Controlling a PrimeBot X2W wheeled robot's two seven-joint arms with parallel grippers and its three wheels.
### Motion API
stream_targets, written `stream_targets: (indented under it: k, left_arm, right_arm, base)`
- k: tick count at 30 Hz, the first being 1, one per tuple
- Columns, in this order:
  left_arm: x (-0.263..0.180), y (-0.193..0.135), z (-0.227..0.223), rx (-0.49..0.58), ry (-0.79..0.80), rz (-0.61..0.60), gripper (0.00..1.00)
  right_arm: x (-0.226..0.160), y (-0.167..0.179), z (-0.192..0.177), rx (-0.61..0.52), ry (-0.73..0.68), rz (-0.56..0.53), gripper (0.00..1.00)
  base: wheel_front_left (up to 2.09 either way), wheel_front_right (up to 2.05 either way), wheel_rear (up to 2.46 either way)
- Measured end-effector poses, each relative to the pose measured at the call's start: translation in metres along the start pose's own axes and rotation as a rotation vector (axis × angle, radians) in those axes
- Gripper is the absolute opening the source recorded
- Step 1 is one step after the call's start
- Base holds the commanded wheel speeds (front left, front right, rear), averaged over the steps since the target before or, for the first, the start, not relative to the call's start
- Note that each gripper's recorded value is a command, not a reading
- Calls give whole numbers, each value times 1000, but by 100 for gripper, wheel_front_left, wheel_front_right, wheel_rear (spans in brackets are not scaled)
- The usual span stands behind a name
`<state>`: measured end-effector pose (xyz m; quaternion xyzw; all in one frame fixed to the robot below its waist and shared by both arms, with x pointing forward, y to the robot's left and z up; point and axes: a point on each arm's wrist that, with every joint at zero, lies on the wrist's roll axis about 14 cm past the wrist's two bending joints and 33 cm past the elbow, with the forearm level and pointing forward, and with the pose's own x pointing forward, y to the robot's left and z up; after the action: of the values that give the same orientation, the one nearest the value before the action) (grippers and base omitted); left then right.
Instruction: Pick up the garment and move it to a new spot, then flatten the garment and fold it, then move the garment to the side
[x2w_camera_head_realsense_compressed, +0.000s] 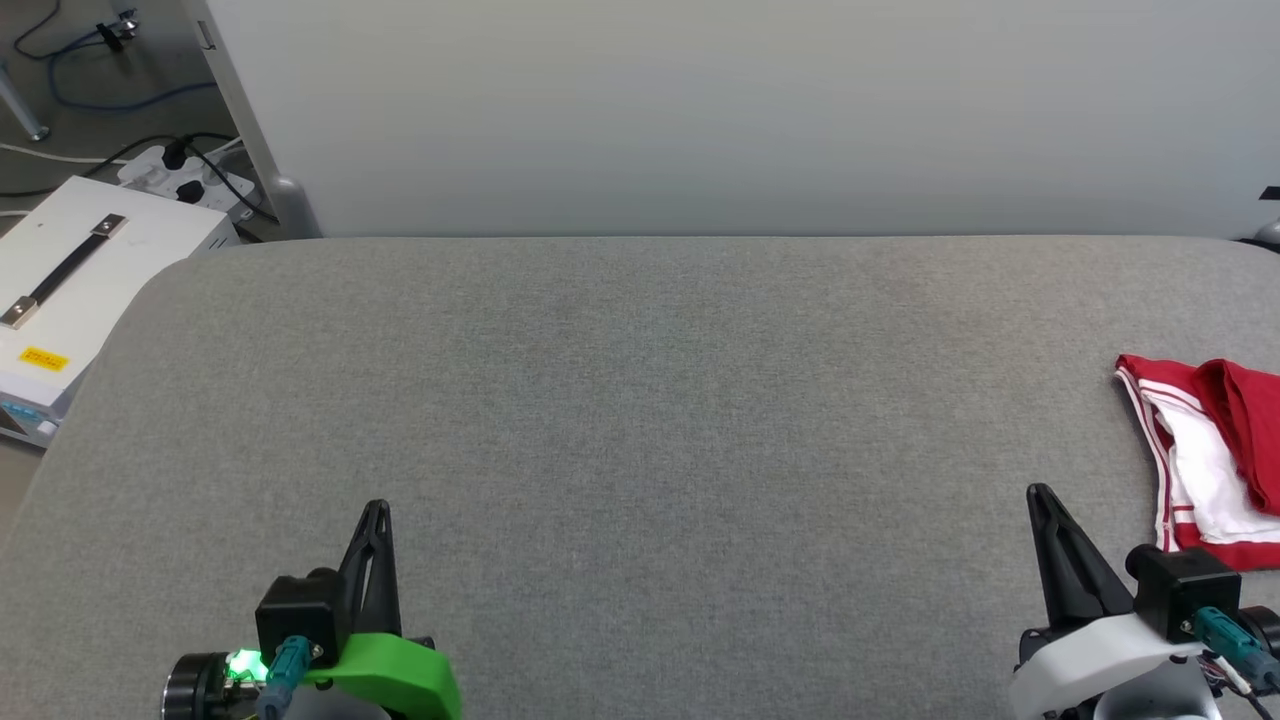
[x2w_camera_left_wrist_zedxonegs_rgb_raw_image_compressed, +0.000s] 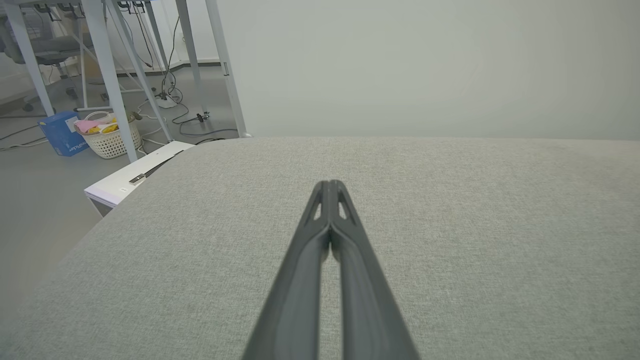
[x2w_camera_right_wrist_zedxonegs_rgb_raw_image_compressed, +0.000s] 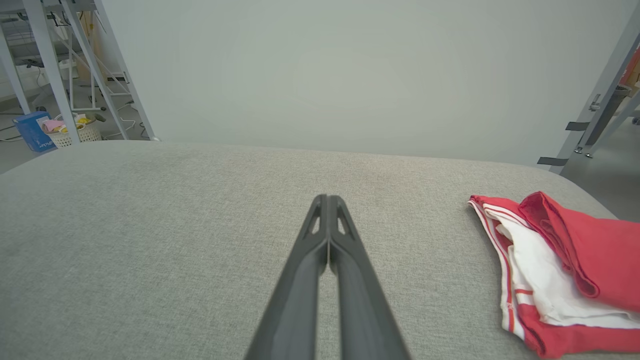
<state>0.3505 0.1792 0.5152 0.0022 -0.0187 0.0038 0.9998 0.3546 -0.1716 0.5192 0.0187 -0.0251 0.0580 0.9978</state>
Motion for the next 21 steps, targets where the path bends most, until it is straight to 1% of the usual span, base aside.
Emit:
stream_targets:
  k: [21]
  left_arm:
    - [7, -1, 3, 16, 15, -4, 0]
  right_arm:
    - [5, 3, 0, -18, 25, 5, 0]
  base:
    - [0, 0, 0]
